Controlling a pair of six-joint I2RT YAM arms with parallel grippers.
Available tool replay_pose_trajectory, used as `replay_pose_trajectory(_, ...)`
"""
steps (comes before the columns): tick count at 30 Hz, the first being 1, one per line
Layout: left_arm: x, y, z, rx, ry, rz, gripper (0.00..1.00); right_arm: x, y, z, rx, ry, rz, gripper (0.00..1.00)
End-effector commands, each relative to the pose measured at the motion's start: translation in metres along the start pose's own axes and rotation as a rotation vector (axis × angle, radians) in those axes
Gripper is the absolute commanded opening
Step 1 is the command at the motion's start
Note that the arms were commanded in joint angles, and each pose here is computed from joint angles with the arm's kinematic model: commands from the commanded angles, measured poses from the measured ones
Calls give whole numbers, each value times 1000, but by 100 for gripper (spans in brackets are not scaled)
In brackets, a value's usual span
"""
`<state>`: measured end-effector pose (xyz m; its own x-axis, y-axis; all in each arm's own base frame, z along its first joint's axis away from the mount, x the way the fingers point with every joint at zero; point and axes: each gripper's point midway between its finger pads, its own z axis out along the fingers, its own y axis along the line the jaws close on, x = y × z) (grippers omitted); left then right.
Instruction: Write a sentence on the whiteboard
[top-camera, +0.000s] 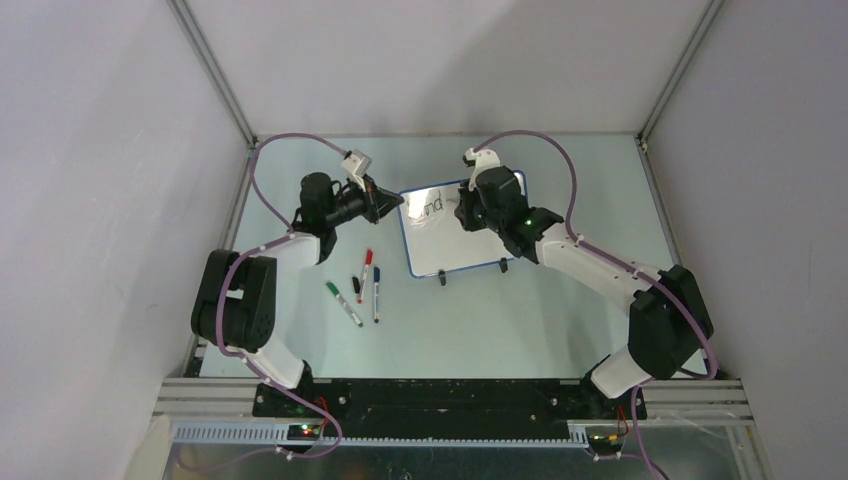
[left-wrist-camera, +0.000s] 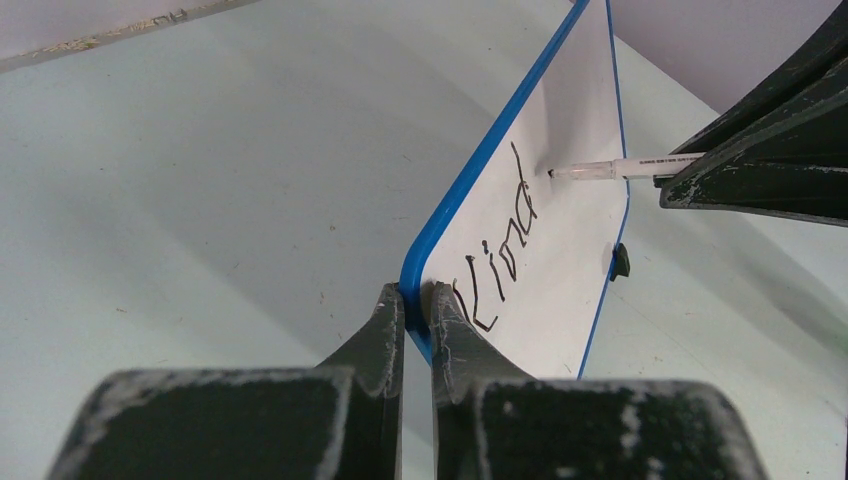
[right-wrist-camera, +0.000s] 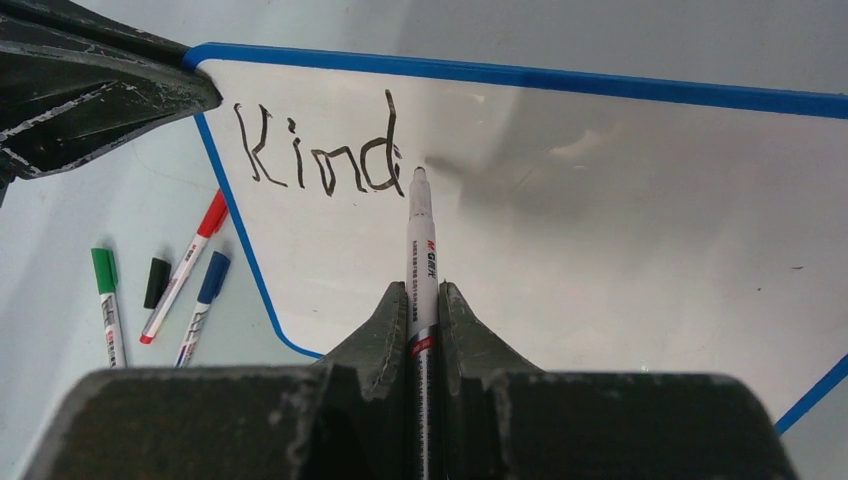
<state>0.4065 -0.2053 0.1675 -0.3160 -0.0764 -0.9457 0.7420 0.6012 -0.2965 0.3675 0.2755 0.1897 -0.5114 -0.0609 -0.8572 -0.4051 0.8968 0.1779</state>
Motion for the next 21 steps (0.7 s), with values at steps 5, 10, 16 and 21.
replay_pose_trajectory(5, 19, 4, -2, -37, 49, 19, 0, -26, -1, 1, 14, -55, 31, 0)
replay_pose_trajectory(10, 19, 4, -2, -35, 49, 20, 0, -27, 0, 2, 4, -52, 32, 0)
replay_pose_trajectory(16, 19, 4, -2, -36, 50, 19, 0, -26, 1, 4, -1, -47, 30, 0)
replay_pose_trajectory(21, 19, 3, -2, -35, 51, 19, 0, -23, -2, 7, 12, -32, 32, 0)
